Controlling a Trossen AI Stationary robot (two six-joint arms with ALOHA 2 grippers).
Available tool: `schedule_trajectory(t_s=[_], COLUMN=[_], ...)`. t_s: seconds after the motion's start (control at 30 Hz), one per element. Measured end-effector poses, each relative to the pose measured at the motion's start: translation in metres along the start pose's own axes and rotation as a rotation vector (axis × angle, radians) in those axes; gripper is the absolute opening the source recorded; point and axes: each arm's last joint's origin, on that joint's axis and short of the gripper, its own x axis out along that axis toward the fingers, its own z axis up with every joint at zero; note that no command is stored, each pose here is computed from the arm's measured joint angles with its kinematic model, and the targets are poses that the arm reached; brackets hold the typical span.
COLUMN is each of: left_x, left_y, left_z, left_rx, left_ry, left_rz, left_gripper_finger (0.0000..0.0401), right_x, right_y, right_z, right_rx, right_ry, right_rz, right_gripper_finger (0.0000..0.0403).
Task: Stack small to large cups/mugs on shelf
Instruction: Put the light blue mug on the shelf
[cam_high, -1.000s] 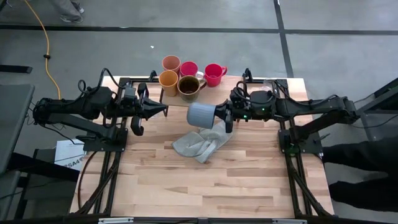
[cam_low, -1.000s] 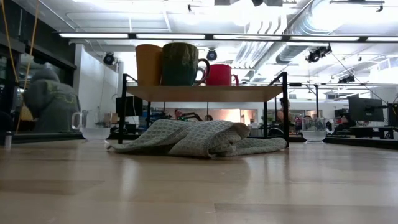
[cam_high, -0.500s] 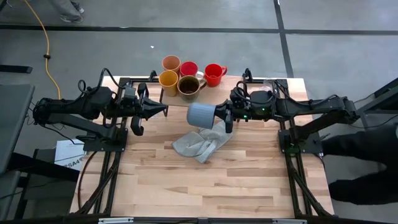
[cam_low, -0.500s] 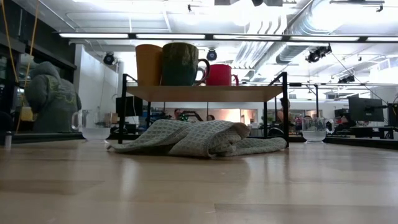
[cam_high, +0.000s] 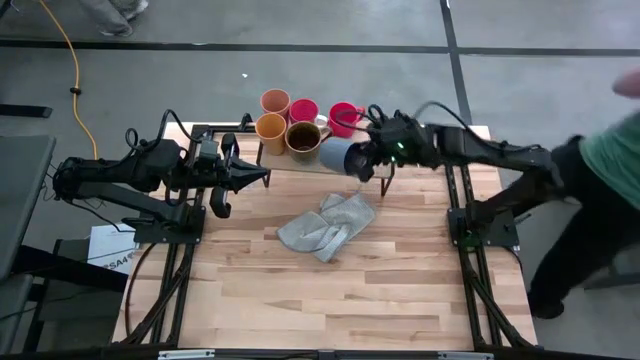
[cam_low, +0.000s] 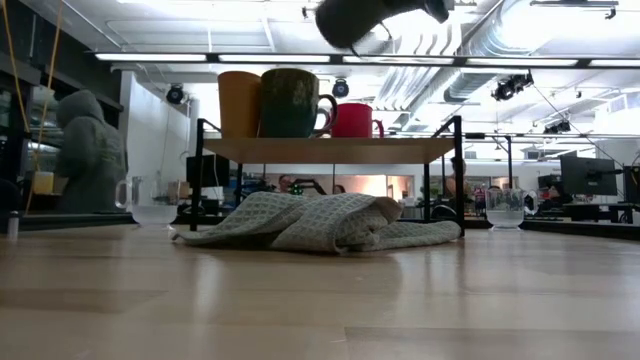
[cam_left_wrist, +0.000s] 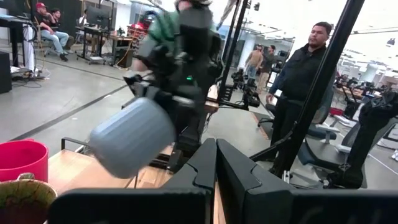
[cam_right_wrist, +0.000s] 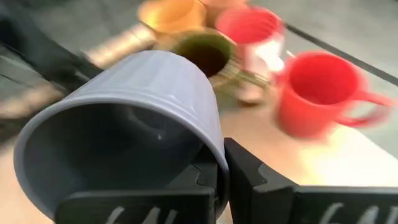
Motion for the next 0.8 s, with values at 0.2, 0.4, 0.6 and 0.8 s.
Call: schedule_trajectory(t_s=[0.2,0.4,0.6,0.8], left_x=[0.0,0.0,0.0,0.0], left_y=[0.0,0.0,0.0,0.0], left_z=[0.0,0.0,0.0,0.0], left_rx=[0.0,0.0,0.0,0.0], left_ry=[0.0,0.0,0.0,0.0], left_rz=[0.001,0.0,0.001,0.0], left_gripper_finger=[0.0001,0.0001,0.0001,0.0001], right_x=[0.022,0.047,0.071,0.092], right_y=[-0.019,-0.033,-0.045,-0.052], right_z=[0.019,0.032,0.034,0.03], right_rx=[-0.073,-0.072,-0.044,-0.03], right_ry=[0.236,0.396,0.538,0.601], right_rz=[-0.161,-0.211,-0.228,-0.243], right_gripper_finger=[0.0,0.0,0.0,0.0])
